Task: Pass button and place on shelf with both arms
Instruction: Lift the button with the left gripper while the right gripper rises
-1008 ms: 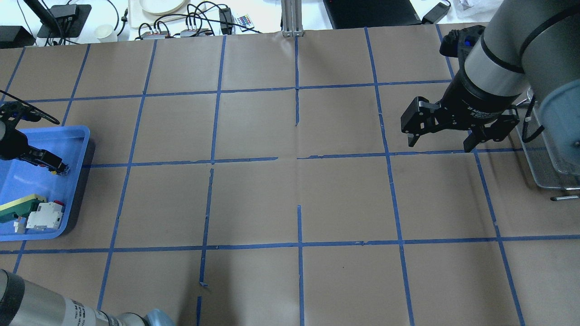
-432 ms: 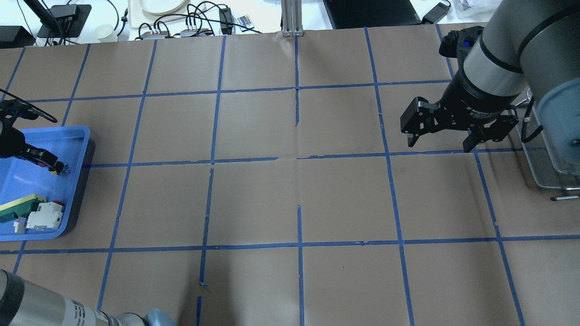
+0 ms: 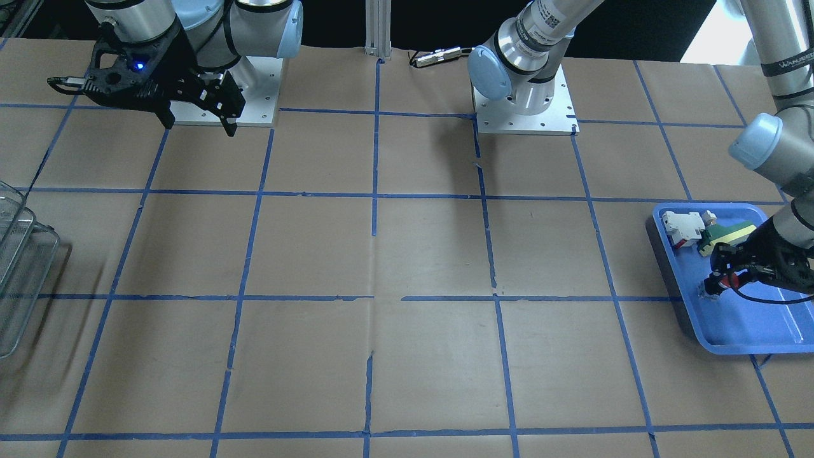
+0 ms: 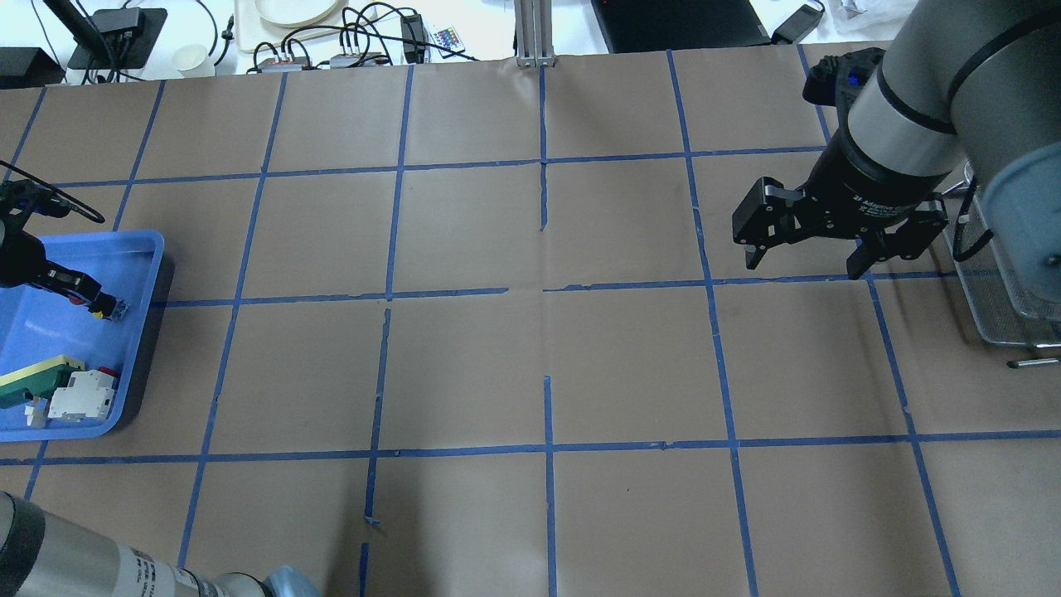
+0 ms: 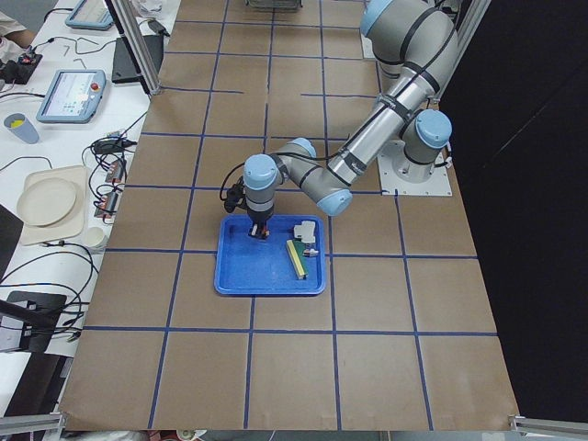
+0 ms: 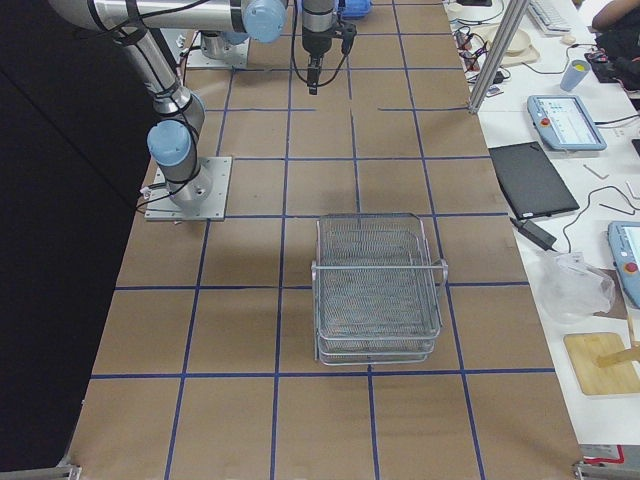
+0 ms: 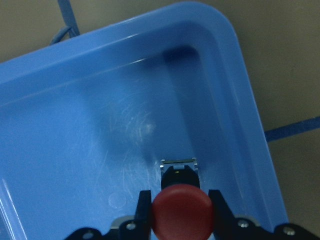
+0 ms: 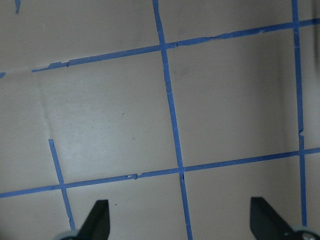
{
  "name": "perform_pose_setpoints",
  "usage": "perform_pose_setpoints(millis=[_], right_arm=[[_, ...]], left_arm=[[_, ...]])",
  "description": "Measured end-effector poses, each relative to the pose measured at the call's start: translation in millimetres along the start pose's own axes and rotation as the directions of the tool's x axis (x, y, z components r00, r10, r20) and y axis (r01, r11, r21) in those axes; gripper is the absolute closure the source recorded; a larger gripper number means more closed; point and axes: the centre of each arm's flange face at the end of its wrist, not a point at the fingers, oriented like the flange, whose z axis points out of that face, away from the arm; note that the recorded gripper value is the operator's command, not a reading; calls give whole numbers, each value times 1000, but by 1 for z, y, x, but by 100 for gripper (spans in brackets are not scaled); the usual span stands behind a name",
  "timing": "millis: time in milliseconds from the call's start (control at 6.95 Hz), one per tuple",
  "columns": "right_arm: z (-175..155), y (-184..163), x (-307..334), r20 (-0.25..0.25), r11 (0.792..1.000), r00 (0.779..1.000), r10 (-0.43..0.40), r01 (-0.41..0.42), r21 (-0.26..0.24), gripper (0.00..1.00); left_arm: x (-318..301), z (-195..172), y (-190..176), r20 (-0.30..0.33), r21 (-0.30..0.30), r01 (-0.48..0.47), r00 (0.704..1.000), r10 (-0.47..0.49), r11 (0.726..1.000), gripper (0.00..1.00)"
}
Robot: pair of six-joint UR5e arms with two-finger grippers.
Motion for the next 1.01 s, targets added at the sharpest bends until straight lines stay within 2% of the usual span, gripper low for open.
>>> perform_pose_setpoints(millis=[288, 432, 576, 720, 864, 1008], right_arm=[[-1, 0, 0, 0, 1000, 1000, 1, -1, 4, 0], [-1, -1, 1, 2, 1000, 1000, 14, -14, 4, 0], [-1, -2, 2, 26, 998, 998, 60, -60, -2, 0], [-2, -5, 4, 98, 990, 985, 144, -142, -25, 0], [-3, -9, 12, 191, 970, 951, 241, -229, -87, 0], [0, -13, 23, 285, 932, 891, 353, -308, -191, 0]], left_arm=[[5, -18, -1, 8, 4, 0, 1000, 0, 1000, 75], [21, -43, -4, -9, -3, 16, 1000, -16, 1000, 76], [57, -76, -10, -54, -10, 42, 998, -42, 999, 78], [110, -110, -18, -142, -6, 52, 989, -52, 999, 78], [165, -136, -21, -264, 4, 63, 963, -60, 998, 78], [211, -157, -21, -405, 25, 89, 911, -72, 996, 79]])
